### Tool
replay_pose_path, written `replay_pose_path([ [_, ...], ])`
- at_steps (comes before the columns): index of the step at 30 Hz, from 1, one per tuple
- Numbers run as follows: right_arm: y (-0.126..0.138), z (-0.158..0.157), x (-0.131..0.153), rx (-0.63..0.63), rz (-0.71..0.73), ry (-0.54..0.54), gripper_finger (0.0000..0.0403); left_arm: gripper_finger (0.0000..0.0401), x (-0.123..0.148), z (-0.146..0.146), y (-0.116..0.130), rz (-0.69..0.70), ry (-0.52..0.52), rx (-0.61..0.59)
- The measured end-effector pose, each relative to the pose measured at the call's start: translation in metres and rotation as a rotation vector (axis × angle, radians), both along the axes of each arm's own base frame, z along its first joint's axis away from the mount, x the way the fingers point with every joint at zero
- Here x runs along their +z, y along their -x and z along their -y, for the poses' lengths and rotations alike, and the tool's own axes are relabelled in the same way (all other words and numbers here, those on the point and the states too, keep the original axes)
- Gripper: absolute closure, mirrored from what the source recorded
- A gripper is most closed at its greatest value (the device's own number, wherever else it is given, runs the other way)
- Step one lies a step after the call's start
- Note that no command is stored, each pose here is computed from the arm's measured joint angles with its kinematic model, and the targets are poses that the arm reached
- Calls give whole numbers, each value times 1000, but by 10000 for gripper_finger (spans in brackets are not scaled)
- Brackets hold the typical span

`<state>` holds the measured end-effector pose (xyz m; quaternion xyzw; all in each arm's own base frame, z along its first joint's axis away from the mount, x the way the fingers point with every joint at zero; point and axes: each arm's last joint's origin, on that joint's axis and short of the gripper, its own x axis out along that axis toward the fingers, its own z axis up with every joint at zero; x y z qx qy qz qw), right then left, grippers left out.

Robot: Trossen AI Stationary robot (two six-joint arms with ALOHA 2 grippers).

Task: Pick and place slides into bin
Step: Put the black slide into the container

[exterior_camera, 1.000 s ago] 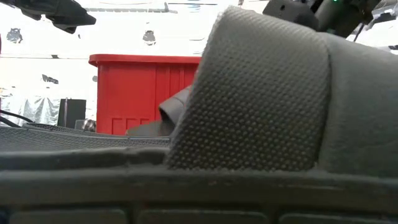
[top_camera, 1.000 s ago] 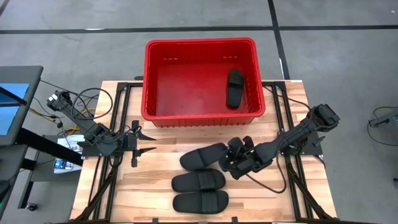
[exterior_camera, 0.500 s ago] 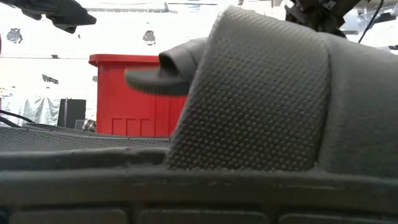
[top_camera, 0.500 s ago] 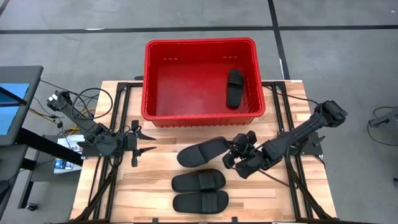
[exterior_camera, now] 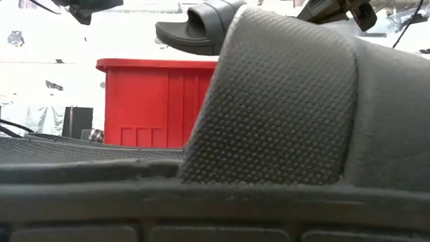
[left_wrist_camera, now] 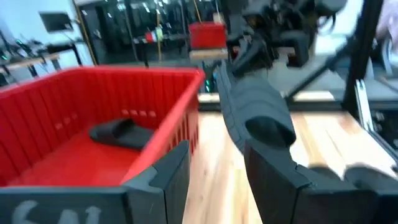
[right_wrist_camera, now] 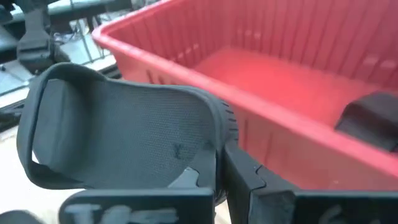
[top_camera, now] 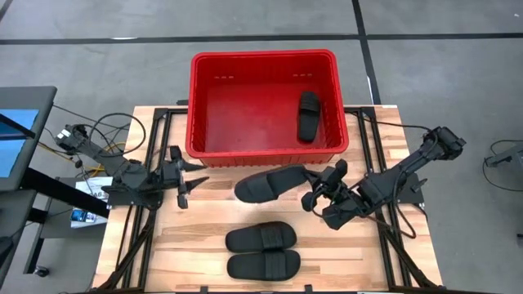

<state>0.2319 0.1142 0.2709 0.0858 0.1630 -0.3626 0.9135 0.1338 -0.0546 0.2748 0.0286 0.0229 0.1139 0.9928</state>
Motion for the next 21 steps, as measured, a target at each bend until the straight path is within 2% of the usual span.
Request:
replay_pose_path([
  [5, 8, 11, 9, -53, 13, 63, 403, 257, 14, -12, -5, 133, 49, 38],
  [11, 14, 24, 18, -116, 30, 124, 403, 257, 23, -28, -14, 262, 164, -14],
  [15, 15, 32, 24, -137, 30, 140, 403, 257, 20, -38, -26, 275, 232, -82],
  [21, 20, 39, 31, -160, 42, 160, 403, 257, 17, -52, -48, 222, 294, -156],
])
